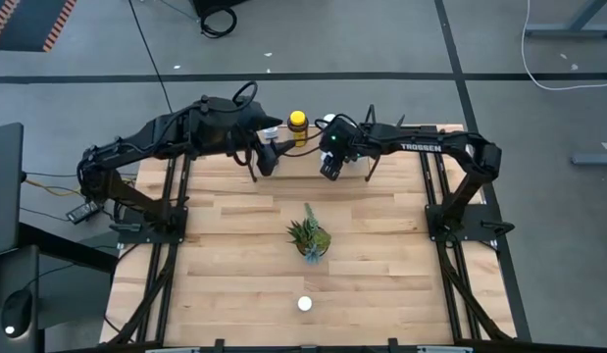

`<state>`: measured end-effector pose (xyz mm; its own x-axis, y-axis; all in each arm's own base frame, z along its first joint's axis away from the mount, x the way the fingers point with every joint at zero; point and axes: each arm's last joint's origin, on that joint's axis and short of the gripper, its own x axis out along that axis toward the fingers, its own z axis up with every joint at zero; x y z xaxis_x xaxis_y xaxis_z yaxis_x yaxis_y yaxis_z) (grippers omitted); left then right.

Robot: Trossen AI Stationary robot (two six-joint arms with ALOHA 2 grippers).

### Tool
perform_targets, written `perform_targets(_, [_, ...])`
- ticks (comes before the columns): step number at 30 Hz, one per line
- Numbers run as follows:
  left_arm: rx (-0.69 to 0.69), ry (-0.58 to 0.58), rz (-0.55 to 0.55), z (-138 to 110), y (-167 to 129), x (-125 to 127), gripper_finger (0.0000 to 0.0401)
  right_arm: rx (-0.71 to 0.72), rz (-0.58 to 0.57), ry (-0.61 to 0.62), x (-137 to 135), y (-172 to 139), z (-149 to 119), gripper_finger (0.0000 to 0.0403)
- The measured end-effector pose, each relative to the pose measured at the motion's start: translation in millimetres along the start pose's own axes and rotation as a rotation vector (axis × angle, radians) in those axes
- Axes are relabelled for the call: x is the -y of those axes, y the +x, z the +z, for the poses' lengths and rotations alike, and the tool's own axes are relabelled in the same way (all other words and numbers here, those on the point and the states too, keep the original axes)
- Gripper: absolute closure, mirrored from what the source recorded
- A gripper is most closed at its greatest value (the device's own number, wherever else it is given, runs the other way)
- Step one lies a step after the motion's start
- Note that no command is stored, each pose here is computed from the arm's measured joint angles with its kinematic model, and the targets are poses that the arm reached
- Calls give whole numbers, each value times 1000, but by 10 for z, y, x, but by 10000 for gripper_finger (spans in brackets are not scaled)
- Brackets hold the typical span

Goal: Pick and place medicine bottles onto shelf by color
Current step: Put the white pill bottle on the shelf

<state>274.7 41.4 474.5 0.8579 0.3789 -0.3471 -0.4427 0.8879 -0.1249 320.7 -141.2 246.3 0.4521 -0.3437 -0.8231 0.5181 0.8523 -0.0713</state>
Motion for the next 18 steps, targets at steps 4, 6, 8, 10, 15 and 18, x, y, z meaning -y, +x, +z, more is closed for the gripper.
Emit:
perform_targets(4, [-1,1,1,-2,1,-1,60,7,0,1,-3,43,-35,205])
perform_targets(6, [-1,1,1,-2,1,-1,60,3,-1,1,-3,54,-49,205])
perform_targets(8, [-1,1,1,-2,1,-1,60,5,-11,1,-1,60,-55,205])
perform_targets(10, [-2,1,1,-2,1,-1,60,5,-29,1,5,62,-57,205])
perform_targets(15, [-3,0,1,-3,1,-2,60,22,-61,6,15,62,-42,205])
perform_targets(18, [-3,0,1,-3,1,-2,60,33,-64,21,16,61,-32,199])
